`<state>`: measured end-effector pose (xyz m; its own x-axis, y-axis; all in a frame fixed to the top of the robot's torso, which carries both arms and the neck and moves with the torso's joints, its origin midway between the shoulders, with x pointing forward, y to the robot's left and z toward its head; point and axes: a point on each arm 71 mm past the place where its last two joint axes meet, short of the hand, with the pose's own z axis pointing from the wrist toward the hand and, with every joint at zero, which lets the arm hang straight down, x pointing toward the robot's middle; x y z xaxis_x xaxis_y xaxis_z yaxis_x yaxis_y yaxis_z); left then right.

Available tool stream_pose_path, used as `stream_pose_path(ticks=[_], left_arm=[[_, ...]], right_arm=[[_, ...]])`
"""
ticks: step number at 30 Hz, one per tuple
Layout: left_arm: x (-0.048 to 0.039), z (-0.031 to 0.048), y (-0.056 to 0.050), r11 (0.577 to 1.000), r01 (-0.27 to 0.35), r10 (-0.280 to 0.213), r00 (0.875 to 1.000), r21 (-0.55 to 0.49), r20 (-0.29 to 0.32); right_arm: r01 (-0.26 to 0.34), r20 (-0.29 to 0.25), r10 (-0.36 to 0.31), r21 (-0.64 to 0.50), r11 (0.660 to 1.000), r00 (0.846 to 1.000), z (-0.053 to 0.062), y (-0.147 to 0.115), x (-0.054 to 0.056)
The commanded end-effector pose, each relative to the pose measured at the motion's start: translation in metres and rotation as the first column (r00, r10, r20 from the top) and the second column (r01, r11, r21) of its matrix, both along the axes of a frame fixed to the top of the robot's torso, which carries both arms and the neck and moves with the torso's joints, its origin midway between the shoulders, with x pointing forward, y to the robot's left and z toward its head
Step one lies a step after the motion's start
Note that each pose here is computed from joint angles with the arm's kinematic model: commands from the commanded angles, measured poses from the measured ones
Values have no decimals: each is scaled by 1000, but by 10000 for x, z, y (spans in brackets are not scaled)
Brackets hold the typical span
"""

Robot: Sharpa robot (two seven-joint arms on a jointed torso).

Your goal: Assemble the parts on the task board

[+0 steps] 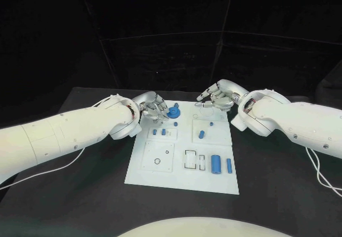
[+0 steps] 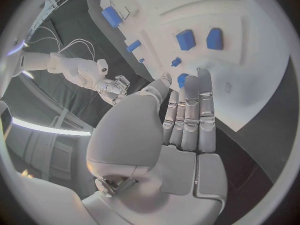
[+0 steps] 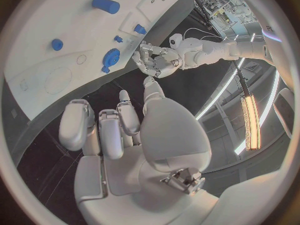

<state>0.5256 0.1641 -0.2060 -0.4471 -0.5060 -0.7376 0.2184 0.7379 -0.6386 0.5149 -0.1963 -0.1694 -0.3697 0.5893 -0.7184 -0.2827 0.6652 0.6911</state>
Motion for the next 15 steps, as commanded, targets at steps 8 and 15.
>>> stream_pose_path(ticks=[8, 15], left_arm=[[38, 37, -374, 947, 236, -286, 930, 218, 233], [75, -44, -507, 921, 262, -325, 924, 289, 200]], right_arm=[[-5, 10, 5, 4, 1000, 1000, 17, 29, 4], [-8, 9, 8, 5, 1000, 1000, 16, 46, 4]])
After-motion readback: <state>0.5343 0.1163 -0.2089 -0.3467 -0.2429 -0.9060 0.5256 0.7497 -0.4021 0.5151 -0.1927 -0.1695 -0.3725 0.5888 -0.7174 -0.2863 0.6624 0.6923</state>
